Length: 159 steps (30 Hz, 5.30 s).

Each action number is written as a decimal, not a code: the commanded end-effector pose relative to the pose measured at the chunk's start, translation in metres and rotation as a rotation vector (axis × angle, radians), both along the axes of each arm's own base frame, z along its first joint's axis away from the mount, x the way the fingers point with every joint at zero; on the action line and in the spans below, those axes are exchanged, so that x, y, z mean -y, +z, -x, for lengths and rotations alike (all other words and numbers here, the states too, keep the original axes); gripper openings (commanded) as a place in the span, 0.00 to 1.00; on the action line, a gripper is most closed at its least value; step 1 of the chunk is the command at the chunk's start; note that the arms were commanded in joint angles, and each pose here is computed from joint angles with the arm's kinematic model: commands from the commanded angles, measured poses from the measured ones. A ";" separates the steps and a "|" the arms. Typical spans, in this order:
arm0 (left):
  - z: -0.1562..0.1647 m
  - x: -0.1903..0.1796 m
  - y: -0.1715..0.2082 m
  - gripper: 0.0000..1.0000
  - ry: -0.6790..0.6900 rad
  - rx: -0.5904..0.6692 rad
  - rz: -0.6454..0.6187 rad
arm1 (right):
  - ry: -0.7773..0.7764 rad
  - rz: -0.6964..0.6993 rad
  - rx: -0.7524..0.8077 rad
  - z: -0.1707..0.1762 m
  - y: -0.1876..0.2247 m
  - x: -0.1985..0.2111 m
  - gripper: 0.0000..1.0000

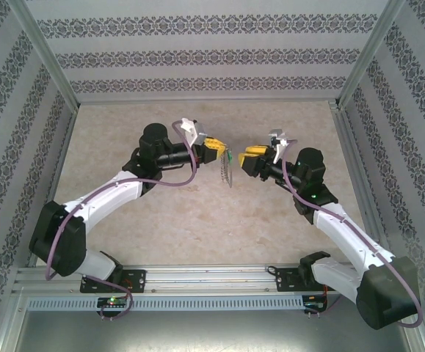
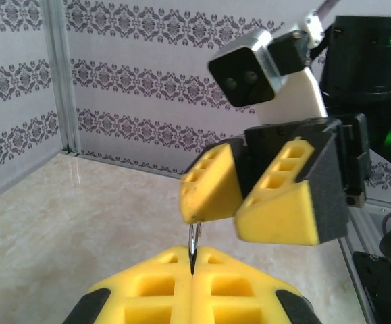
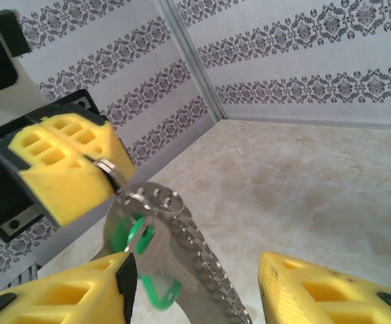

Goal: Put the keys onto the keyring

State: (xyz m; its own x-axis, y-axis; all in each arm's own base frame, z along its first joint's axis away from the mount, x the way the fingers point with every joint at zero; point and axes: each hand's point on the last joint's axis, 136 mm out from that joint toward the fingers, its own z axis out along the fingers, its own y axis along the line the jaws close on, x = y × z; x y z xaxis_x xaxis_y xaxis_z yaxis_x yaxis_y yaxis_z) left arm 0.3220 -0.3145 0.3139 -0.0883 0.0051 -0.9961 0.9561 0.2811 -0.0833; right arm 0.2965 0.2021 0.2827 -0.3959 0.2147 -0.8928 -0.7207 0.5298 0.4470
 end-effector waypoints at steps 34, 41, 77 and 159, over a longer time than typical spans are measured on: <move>-0.029 -0.020 0.039 0.00 -0.162 -0.124 0.273 | 0.315 -0.192 0.014 -0.032 0.050 -0.053 0.47; -0.030 -0.019 0.038 0.00 -0.161 -0.133 0.276 | 0.321 -0.196 0.010 -0.033 0.049 -0.054 0.42; -0.031 -0.019 0.023 0.00 -0.165 -0.175 0.272 | 0.323 -0.218 0.013 -0.034 0.056 -0.058 0.09; -0.012 -0.011 -0.022 0.35 -0.283 -0.264 -0.212 | 0.497 0.240 0.008 -0.005 0.004 -0.074 0.00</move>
